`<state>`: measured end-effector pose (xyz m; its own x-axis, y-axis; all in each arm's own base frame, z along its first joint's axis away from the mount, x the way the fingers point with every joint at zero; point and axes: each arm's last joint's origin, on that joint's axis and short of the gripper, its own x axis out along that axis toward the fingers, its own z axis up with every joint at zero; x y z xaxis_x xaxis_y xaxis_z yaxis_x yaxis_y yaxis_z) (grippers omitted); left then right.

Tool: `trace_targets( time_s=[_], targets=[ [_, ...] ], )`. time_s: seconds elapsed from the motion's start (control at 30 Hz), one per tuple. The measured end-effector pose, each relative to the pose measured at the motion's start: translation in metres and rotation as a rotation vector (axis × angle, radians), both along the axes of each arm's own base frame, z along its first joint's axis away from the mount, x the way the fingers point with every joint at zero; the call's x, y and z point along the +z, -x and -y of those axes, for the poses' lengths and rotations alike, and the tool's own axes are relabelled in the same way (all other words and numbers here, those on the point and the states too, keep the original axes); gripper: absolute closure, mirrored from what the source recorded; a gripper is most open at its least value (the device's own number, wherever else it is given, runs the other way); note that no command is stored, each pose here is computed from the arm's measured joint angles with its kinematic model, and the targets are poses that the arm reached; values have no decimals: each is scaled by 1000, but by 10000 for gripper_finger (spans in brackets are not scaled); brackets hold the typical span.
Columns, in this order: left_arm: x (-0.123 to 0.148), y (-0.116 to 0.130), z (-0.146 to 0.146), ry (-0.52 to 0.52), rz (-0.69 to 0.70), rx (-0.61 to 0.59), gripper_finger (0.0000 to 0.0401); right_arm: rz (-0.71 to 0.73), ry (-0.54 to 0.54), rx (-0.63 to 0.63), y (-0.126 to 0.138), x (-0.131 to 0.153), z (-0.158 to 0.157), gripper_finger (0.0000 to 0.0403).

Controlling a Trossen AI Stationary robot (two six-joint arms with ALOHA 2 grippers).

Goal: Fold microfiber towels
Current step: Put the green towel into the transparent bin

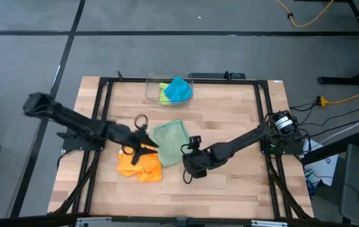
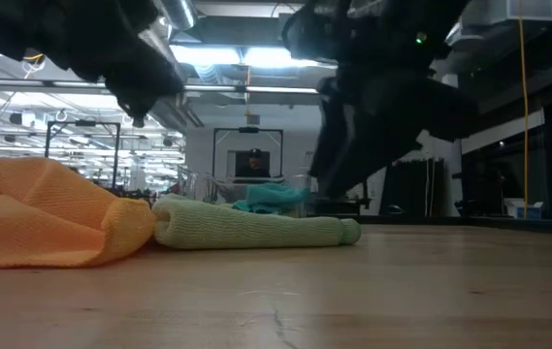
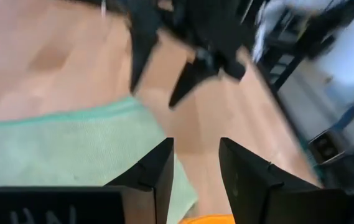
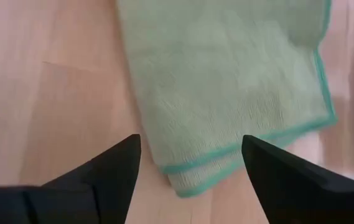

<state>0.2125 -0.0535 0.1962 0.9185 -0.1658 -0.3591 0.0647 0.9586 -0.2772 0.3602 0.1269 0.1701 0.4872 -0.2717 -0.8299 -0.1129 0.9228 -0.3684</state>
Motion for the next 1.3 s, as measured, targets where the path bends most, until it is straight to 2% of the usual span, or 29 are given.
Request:
trace_targets(
  time_s=[0.1,0.2,0.43,0.6,0.93,1.3],
  targets=[
    [-14,-20,19,-68,-85,-6,281,-24,-7,-29,3,-2,1,121],
    [-26,-43,40,-145,-137,-70,281,-37,-15,-24,5,-4,1,121],
    [-48,-80,64,-216,-263,-89,281,-20,-25,-25,3,-3,1,121],
    [-62,-88,66,-295,-370,-60,281,-7,-31,-24,2,-3,0,121],
    [-54,-95,70,-357,-334,-75,279,-4,-32,-24,2,-3,0,121],
    [-59,-91,65,-416,-406,-22,202,-1,-37,-23,1,-3,0,121]
  ],
)
